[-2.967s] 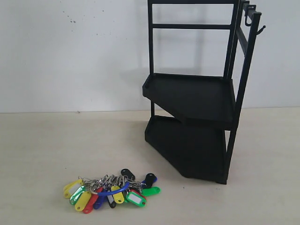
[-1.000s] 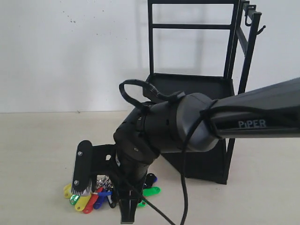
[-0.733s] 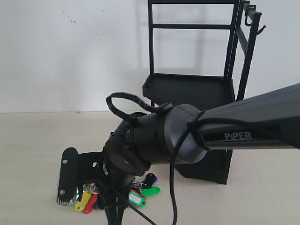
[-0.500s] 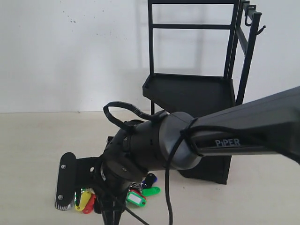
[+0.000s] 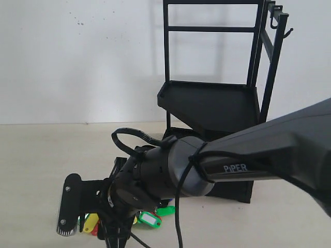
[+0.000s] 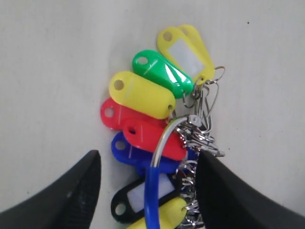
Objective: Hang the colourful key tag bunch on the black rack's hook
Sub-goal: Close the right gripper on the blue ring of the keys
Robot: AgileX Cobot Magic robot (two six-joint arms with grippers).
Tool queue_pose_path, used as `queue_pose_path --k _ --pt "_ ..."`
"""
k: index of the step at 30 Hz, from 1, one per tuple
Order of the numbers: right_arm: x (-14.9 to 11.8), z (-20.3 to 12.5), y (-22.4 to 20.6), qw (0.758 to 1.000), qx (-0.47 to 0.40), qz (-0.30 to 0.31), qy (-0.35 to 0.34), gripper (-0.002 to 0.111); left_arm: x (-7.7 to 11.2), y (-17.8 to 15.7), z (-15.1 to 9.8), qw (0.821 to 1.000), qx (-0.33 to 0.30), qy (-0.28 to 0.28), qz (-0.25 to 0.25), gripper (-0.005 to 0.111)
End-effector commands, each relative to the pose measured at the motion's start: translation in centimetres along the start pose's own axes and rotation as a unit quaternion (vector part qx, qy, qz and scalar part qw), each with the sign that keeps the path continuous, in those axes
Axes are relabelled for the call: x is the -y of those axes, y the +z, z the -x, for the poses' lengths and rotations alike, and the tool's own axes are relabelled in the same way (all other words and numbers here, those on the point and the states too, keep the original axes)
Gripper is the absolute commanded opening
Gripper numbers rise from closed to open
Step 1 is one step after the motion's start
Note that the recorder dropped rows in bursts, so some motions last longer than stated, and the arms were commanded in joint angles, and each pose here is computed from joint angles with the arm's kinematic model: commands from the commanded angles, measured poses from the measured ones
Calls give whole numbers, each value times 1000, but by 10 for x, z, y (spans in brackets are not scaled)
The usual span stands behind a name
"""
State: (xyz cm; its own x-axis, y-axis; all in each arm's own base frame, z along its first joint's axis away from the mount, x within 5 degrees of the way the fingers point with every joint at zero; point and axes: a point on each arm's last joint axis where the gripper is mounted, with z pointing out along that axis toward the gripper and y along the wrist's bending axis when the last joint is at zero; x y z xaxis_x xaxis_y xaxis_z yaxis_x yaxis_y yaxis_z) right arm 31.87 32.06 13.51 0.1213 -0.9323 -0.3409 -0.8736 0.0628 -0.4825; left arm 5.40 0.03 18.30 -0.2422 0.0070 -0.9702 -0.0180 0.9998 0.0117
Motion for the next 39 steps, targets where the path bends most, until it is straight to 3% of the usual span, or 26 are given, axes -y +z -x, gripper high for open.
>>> queue_pose_path --k 1,5,39 --pt "7 -5 1 1000 -2 -6 13 48 0 0 2 1000 9 -9 1 4" --pt "11 -10 1 1000 -7 -7 28 30 0 0 2 1000 9 -9 1 4" --pt "6 -15 12 1000 -14 0 27 30 0 0 2 1000 9 -9 1 4"
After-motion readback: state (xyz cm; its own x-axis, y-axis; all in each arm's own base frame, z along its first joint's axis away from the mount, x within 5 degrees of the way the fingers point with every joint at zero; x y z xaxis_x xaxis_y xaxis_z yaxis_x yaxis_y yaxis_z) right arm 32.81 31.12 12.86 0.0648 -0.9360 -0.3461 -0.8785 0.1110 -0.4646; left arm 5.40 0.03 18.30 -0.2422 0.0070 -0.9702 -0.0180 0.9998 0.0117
